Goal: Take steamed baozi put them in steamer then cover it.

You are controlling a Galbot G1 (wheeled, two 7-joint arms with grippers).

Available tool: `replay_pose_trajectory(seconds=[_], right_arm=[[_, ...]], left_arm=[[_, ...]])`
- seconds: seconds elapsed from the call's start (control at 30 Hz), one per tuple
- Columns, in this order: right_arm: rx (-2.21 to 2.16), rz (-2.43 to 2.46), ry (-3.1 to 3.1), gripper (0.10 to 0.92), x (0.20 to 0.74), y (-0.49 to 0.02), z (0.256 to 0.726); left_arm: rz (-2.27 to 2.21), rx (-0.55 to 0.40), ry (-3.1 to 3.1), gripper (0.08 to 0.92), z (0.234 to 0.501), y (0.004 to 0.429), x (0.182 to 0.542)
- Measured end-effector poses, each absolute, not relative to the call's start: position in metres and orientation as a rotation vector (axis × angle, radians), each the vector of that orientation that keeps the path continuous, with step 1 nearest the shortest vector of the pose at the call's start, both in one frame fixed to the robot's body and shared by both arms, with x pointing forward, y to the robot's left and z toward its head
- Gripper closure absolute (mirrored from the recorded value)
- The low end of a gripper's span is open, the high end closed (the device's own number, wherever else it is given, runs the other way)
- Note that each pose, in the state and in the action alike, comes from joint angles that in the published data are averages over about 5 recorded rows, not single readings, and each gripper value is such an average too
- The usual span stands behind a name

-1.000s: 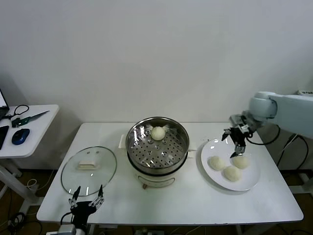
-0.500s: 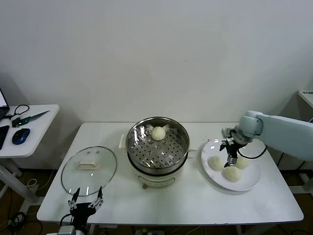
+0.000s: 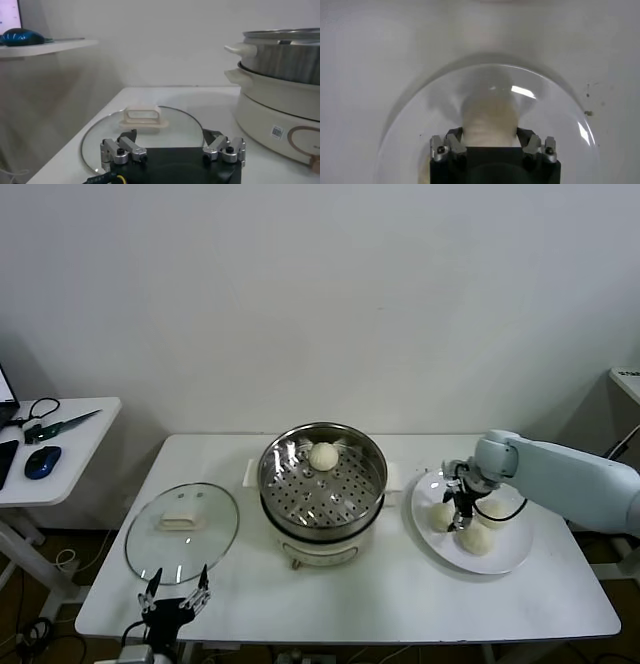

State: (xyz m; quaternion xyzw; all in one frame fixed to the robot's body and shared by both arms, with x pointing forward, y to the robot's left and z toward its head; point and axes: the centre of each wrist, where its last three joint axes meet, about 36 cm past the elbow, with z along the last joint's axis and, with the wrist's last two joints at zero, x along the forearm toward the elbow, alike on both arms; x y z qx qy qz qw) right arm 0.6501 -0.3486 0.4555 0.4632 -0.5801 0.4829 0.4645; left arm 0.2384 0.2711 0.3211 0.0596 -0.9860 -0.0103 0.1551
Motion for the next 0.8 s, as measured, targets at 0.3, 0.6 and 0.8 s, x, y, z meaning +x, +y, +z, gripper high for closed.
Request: replay_pose_trajectory(seconds=[0.3, 0.6, 0.8], right_arm=[[1.173, 1.177, -1.469, 0.377, 0.657, -0.355, 0.497], [1.237, 1.253, -1.537, 0.369, 0.671, -0.337, 0.627], [1.32, 1.31, -1.619, 0.371, 0.662, -0.283, 0.716]], left_arm=[[-0.034, 0.167, -2.828, 0.177, 0.323, 0.27, 0.237], [-0.038, 0.147, -2.837, 0.177, 0.326, 0.267, 0.239], [-0.046, 0.138, -2.842, 0.177, 0.329, 0.266, 0.239]])
